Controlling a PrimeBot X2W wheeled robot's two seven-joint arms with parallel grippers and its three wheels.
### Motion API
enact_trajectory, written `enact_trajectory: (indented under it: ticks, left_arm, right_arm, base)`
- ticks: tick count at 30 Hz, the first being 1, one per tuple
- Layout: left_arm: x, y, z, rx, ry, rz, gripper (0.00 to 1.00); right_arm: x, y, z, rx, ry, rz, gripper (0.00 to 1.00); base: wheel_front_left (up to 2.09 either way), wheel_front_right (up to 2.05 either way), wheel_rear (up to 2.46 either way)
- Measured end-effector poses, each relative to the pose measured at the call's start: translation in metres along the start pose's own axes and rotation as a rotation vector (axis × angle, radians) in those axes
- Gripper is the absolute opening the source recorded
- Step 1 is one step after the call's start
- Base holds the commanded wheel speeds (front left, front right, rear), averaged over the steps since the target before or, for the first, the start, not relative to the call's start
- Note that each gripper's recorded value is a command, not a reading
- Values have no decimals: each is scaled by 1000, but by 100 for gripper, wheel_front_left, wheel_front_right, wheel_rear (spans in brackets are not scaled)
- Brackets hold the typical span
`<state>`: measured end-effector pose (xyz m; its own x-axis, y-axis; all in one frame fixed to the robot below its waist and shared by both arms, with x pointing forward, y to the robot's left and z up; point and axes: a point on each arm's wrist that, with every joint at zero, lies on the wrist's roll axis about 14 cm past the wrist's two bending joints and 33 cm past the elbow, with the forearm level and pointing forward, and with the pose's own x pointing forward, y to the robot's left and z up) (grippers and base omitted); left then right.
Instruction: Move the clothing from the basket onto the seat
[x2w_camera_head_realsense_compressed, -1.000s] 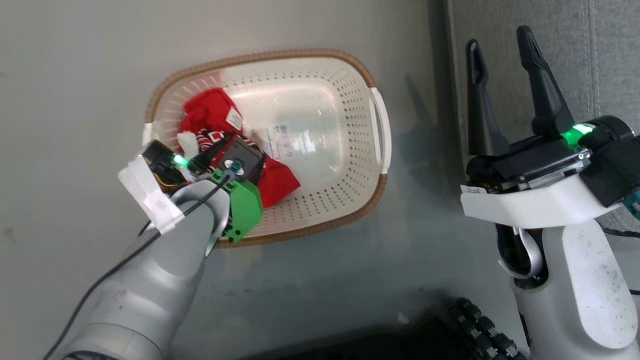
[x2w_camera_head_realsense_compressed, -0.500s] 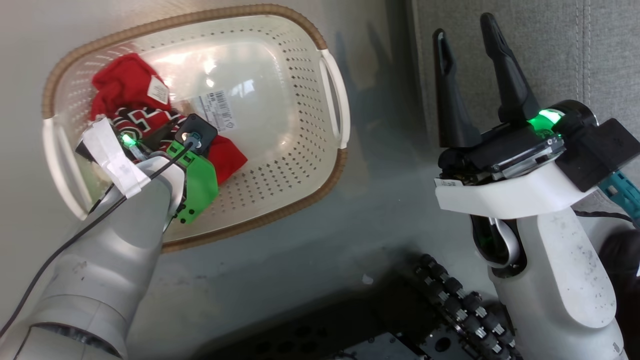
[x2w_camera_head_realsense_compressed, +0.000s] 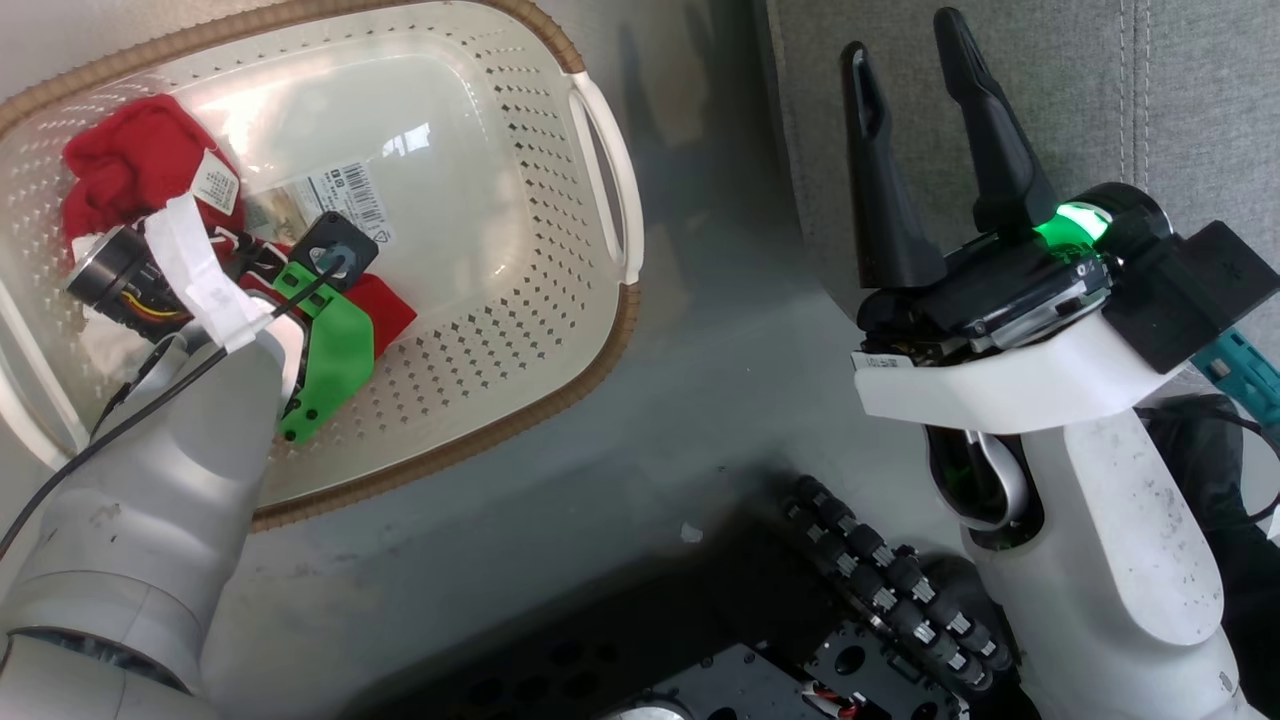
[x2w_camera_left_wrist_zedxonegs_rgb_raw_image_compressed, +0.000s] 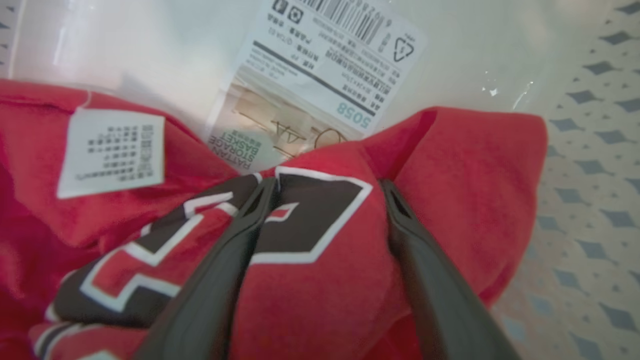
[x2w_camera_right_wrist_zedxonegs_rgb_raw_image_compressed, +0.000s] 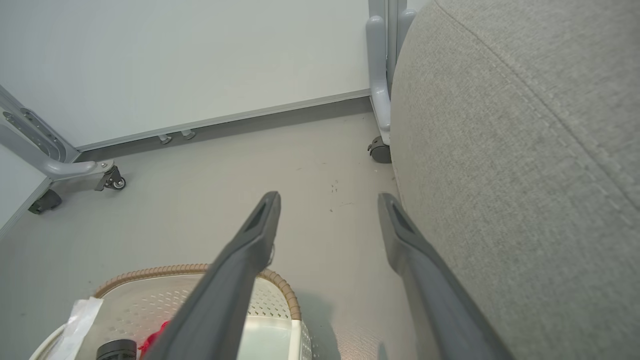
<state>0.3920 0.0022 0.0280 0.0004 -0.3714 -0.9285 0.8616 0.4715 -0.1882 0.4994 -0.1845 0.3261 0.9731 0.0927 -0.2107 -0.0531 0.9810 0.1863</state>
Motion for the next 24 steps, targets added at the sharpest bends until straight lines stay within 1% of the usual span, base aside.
enact_trajectory:
  ticks: [1, 2, 10, 14, 19, 24]
  left_arm:
    - [1, -1, -2, 5, 13, -2, 92]
    - [1, -1, -4, 9, 31, -4, 0]
    - [-3, 2, -6, 54, 49, 13, 0]
    - [-10, 5, 6, 42, -11, 31, 0]
    - [-27, 2, 37, -26, -160, 43, 0]
    - [-52, 2, 67, -131, -316, 68, 0]
  right_arm:
    - [0, 0, -1, 0, 2, -1, 100]
    - [0, -1, -1, -1, 4, -2, 100]
    - [2, 1, 2, -1, -7, 4, 100]
    - [3, 4, 7, -10, -21, 12, 100]
    - [3, 8, 20, -23, -49, 23, 100]
    - [-2, 14, 32, -35, -72, 30, 100]
  base:
    - [0, 0, 0]
    - [0, 0, 0]
    - [0, 0, 0]
    - [0, 0, 0]
    - [0, 0, 0]
    - [0, 0, 0]
